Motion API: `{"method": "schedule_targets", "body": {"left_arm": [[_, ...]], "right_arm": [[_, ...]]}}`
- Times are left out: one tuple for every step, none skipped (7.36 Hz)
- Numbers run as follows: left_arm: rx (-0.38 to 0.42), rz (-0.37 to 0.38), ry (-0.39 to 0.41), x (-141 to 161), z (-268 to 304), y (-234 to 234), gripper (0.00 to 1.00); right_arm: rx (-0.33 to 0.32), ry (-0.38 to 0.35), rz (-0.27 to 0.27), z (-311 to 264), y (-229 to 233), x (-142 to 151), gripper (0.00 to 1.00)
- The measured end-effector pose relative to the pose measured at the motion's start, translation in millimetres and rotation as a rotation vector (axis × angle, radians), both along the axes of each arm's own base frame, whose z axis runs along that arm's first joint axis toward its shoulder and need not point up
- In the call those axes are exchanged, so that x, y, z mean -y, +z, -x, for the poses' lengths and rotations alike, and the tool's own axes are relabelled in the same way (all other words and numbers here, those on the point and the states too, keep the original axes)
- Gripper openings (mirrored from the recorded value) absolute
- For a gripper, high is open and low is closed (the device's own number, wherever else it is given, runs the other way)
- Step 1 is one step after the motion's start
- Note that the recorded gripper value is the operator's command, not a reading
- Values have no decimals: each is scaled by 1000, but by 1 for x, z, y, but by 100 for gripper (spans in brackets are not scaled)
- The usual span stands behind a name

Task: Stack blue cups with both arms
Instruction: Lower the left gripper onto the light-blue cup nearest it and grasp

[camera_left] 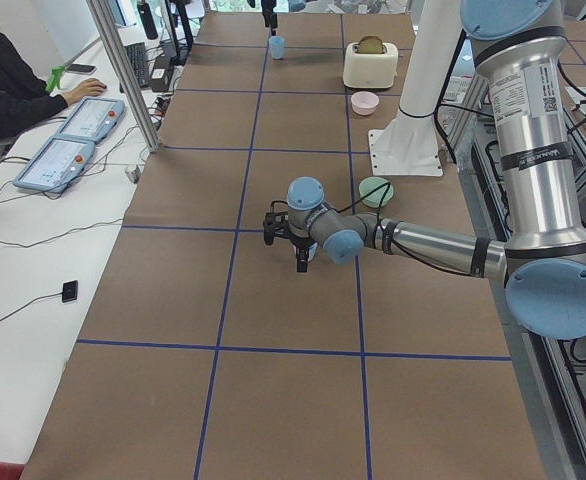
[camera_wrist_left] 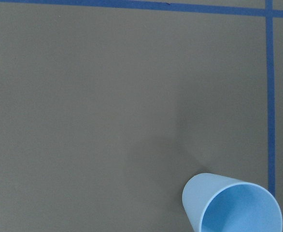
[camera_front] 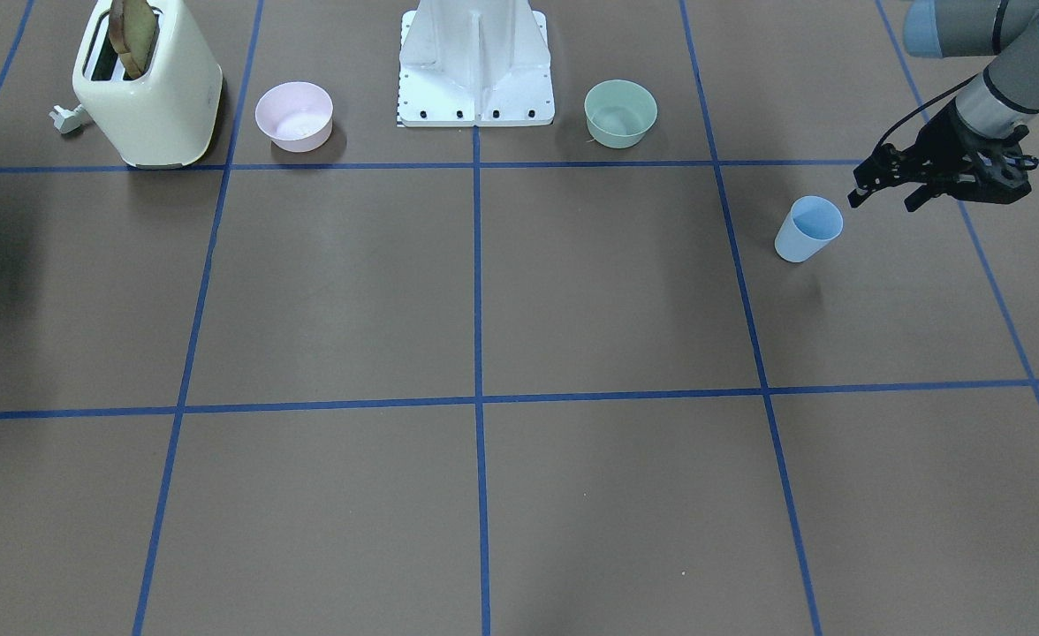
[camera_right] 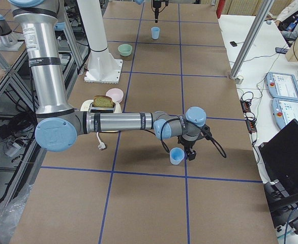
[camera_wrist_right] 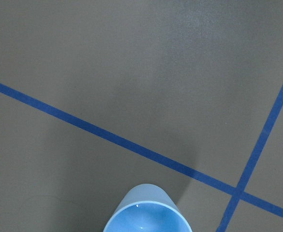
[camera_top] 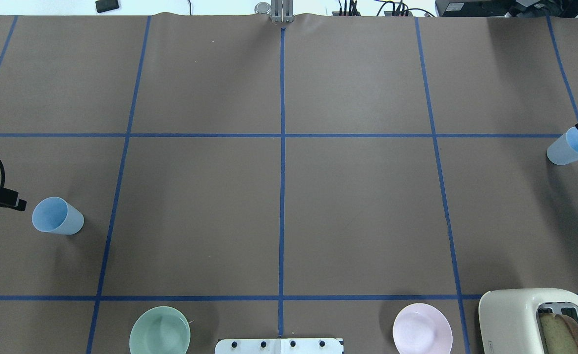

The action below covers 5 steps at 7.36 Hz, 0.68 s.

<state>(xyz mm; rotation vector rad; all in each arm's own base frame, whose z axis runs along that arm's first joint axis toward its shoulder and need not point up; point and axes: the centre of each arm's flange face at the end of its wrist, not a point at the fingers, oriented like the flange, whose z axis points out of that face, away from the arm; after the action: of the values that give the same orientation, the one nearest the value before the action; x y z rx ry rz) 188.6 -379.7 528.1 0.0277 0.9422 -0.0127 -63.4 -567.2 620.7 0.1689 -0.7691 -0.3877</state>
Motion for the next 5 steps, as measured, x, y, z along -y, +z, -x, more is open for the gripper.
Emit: {"method": "schedule_targets", "body": {"left_arm": [[7, 3, -5, 0, -7, 1, 92], [18, 2, -9, 0, -12, 4, 85], [23, 2, -11, 2, -15, 5, 82], [24, 2, -8, 2, -18, 5, 81], [21, 0, 2, 2, -24, 4, 78]], "right_arm": [[0, 0, -1, 0, 0, 0, 100], [1, 0, -1, 0, 0, 0, 100], [1, 1, -1, 0, -1, 0, 100], [1, 2, -2, 0, -2, 0, 100], [2, 3, -2, 0, -3, 0, 100]]}}
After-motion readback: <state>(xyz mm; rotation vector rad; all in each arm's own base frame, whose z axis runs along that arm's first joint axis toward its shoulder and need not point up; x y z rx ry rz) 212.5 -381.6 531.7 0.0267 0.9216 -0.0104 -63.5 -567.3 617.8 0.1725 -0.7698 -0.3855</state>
